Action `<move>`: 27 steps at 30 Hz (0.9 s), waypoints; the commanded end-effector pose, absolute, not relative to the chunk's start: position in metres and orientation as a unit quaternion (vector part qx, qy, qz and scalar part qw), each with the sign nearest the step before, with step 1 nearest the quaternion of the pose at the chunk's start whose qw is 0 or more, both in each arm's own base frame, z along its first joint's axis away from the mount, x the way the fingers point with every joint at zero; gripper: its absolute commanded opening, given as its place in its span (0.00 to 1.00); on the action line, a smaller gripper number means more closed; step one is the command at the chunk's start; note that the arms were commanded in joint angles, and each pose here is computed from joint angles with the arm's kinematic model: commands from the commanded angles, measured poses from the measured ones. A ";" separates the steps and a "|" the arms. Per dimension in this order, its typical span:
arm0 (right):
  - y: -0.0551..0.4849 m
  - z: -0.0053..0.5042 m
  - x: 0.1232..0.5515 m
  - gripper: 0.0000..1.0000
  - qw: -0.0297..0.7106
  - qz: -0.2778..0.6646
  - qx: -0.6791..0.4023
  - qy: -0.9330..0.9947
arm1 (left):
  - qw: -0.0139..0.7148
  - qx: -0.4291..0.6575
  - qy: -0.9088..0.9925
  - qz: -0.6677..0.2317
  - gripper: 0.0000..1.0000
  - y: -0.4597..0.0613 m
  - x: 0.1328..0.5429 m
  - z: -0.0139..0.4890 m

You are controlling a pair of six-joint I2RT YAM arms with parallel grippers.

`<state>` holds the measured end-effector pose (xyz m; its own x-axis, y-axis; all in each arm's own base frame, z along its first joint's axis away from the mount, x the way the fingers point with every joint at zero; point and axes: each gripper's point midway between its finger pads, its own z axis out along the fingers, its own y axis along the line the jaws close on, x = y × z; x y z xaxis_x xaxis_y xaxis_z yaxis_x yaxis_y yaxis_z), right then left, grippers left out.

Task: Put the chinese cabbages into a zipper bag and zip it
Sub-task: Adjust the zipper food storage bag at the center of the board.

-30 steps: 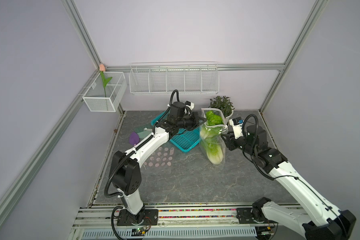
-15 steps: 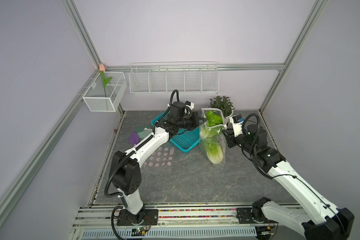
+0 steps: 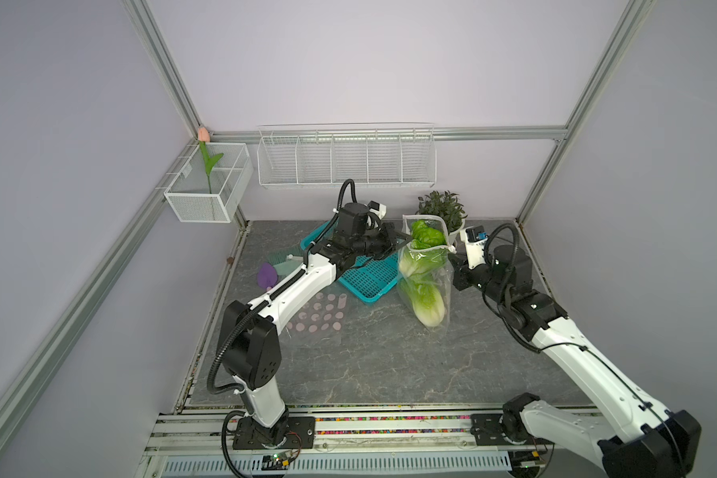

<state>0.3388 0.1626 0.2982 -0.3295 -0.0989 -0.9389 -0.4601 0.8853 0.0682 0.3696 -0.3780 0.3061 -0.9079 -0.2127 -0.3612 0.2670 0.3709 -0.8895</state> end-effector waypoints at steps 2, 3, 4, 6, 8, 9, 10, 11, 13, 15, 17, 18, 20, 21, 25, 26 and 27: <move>0.174 0.337 0.323 0.07 0.571 0.186 -0.248 0.760 | 0.231 0.010 0.770 -0.595 0.00 -0.375 0.351 0.344; 0.177 0.339 0.319 0.07 0.569 0.188 -0.266 0.755 | 0.233 0.008 0.768 -0.597 0.00 -0.374 0.348 0.346; 0.179 0.340 0.315 0.07 0.566 0.190 -0.283 0.751 | 0.234 0.005 0.766 -0.599 0.00 -0.374 0.345 0.348; 0.182 0.339 0.309 0.07 0.560 0.192 -0.311 0.744 | 0.240 0.001 0.764 -0.599 0.04 -0.368 0.342 0.351; 0.184 0.338 0.303 0.07 0.552 0.196 -0.336 0.738 | 0.254 0.012 0.770 -0.585 0.14 -0.360 0.341 0.353; 0.185 0.339 0.301 0.07 0.552 0.197 -0.345 0.733 | 0.265 0.021 0.773 -0.576 0.18 -0.355 0.341 0.355; 0.185 0.340 0.300 0.07 0.553 0.198 -0.353 0.728 | 0.278 0.034 0.777 -0.564 0.24 -0.348 0.343 0.356; 0.186 0.343 0.299 0.07 0.554 0.202 -0.357 0.724 | 0.291 0.053 0.779 -0.552 0.29 -0.341 0.344 0.360; 0.185 0.349 0.299 0.07 0.553 0.206 -0.362 0.721 | 0.331 0.112 0.785 -0.512 0.43 -0.331 0.343 0.368; 0.184 0.354 0.300 0.07 0.551 0.209 -0.367 0.720 | 0.363 0.176 0.784 -0.472 0.50 -0.329 0.339 0.376; 0.186 0.359 0.298 0.07 0.544 0.218 -0.378 0.717 | 0.387 0.230 0.774 -0.444 0.57 -0.330 0.335 0.380; 0.187 0.360 0.297 0.07 0.541 0.223 -0.383 0.715 | 0.399 0.254 0.768 -0.432 0.61 -0.331 0.334 0.381; 0.189 0.360 0.295 0.07 0.528 0.230 -0.393 0.717 | 0.426 0.305 0.754 -0.396 0.72 -0.336 0.328 0.382; 0.189 0.358 0.295 0.07 0.522 0.229 -0.396 0.720 | 0.439 0.330 0.744 -0.380 0.78 -0.339 0.324 0.383; 0.187 0.354 0.296 0.07 0.503 0.225 -0.410 0.727 | 0.472 0.385 0.703 -0.366 0.98 -0.354 0.316 0.397; 0.186 0.355 0.295 0.07 0.500 0.224 -0.414 0.727 | 0.471 0.403 0.691 -0.373 1.00 -0.359 0.312 0.400; 0.186 0.357 0.295 0.07 0.499 0.224 -0.416 0.726 | 0.470 0.417 0.679 -0.380 0.99 -0.363 0.310 0.402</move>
<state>0.3031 0.1829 0.3440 -0.2234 -0.3540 -0.9081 -0.7891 0.6126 -0.0447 0.3113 -0.3591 0.3905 -0.3723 0.1474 -0.9163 0.8592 0.4281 -0.2803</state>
